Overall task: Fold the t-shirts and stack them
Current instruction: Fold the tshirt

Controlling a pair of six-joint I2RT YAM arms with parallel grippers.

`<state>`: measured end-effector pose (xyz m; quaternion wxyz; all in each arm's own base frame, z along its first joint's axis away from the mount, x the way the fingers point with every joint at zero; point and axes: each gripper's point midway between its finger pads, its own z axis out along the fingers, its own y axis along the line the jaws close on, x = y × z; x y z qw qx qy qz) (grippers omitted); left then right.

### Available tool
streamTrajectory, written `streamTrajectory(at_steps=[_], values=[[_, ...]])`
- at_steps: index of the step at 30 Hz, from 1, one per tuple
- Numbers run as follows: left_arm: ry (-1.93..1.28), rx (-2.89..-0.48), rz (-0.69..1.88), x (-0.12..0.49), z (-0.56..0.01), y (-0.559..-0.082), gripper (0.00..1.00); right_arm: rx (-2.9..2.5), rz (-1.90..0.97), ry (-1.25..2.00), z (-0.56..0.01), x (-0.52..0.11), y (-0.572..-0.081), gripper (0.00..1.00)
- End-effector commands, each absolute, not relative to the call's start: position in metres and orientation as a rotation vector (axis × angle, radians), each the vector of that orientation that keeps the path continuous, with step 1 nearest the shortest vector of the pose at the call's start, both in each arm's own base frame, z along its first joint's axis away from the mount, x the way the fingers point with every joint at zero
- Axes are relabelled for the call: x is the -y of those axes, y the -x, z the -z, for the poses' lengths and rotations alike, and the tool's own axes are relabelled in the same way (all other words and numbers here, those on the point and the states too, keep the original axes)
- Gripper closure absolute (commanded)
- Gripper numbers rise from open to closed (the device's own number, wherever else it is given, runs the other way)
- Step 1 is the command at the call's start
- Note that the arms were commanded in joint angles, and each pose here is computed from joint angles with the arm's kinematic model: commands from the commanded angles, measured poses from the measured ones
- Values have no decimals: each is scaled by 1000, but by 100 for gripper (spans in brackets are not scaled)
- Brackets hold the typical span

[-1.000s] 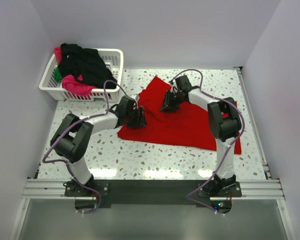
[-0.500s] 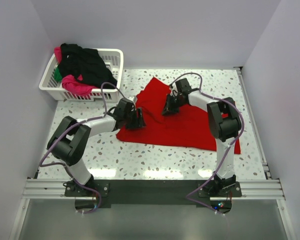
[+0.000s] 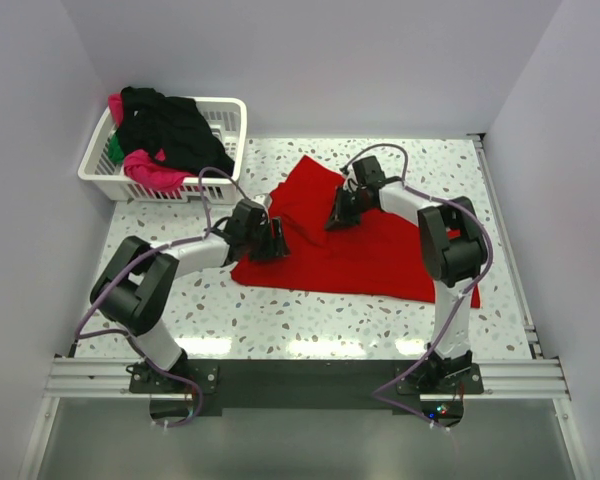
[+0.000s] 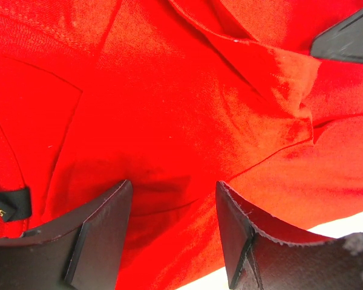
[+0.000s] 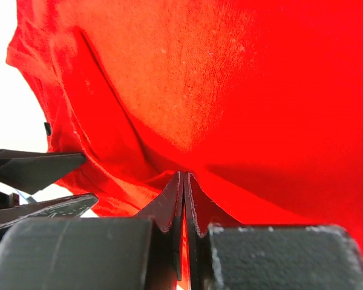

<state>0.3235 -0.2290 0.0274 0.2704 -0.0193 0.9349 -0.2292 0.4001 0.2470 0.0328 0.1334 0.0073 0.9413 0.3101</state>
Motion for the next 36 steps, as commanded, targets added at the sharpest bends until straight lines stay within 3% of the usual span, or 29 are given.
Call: streamTrajectory(at_steps=[1, 8, 13, 19, 23, 36], values=[[88, -2561, 552, 214, -17, -312, 37, -2590, -859, 4, -76, -248, -421, 100], [95, -2562, 552, 213, -16, -311, 37, -2600, -770, -14, -75, -236, -421, 100], [97, -2564, 552, 213, -15, -310, 38, -2608, -864, 8, -73, -247, -415, 100], [103, -2566, 553, 212, -15, -308, 37, -2633, -983, 32, -66, -256, -400, 70], [103, -2570, 551, 211, -14, -307, 37, -2657, -982, 32, -56, -256, -398, 62], [114, -2577, 555, 212, -12, -306, 38, -2702, -1071, 33, -30, -267, -395, 62]])
